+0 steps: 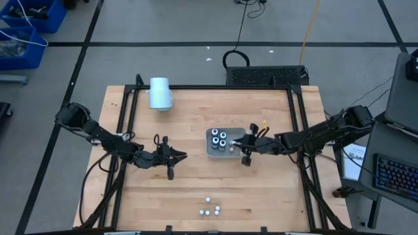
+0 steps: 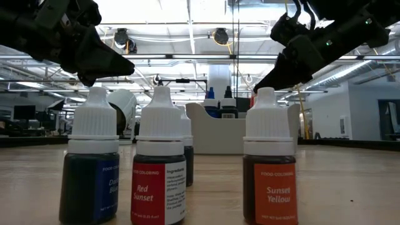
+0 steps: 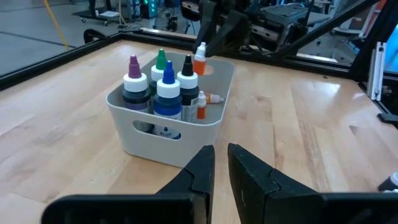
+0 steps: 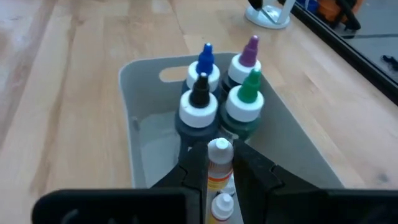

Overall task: Pick & Place food coloring
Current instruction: Put the small orange food coloring bottle into the gray bin

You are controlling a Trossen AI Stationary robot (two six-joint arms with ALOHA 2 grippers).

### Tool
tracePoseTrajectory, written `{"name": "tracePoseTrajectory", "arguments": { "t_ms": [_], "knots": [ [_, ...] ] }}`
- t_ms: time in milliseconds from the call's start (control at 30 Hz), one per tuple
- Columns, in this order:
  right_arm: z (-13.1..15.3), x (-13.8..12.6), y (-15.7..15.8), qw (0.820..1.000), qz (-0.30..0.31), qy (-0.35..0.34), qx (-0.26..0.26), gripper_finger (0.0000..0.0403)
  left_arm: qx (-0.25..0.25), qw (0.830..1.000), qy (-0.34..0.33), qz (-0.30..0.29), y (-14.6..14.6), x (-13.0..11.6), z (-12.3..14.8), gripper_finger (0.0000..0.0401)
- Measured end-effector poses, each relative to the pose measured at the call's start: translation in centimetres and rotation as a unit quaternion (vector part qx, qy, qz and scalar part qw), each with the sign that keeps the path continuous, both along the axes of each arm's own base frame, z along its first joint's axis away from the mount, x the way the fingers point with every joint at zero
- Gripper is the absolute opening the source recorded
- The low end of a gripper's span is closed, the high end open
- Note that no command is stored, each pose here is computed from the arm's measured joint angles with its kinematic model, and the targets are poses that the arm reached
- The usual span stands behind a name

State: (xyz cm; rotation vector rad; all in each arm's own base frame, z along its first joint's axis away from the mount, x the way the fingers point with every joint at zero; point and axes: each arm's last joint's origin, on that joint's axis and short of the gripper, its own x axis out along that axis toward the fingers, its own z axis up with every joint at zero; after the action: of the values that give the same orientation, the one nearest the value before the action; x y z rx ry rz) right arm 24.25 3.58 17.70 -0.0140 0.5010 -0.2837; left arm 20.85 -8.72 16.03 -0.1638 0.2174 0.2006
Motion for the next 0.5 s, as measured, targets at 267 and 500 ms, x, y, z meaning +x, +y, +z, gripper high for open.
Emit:
{"name": "tracePoseTrajectory", "arguments": {
  "t_ms": [267,500],
  "knots": [
    [0.10,0.14,0.02,0.999,0.043,0.006,-0.025,0.0045,0.005,1.000,0.001,-0.001,0.00,0.00,0.00,0.0051],
    [0.12,0.14,-0.02,0.999,0.031,0.000,-0.009,0.0045,0.018,1.000,0.003,-0.003,0.02,0.01,0.00,0.0051]
  ]
}}
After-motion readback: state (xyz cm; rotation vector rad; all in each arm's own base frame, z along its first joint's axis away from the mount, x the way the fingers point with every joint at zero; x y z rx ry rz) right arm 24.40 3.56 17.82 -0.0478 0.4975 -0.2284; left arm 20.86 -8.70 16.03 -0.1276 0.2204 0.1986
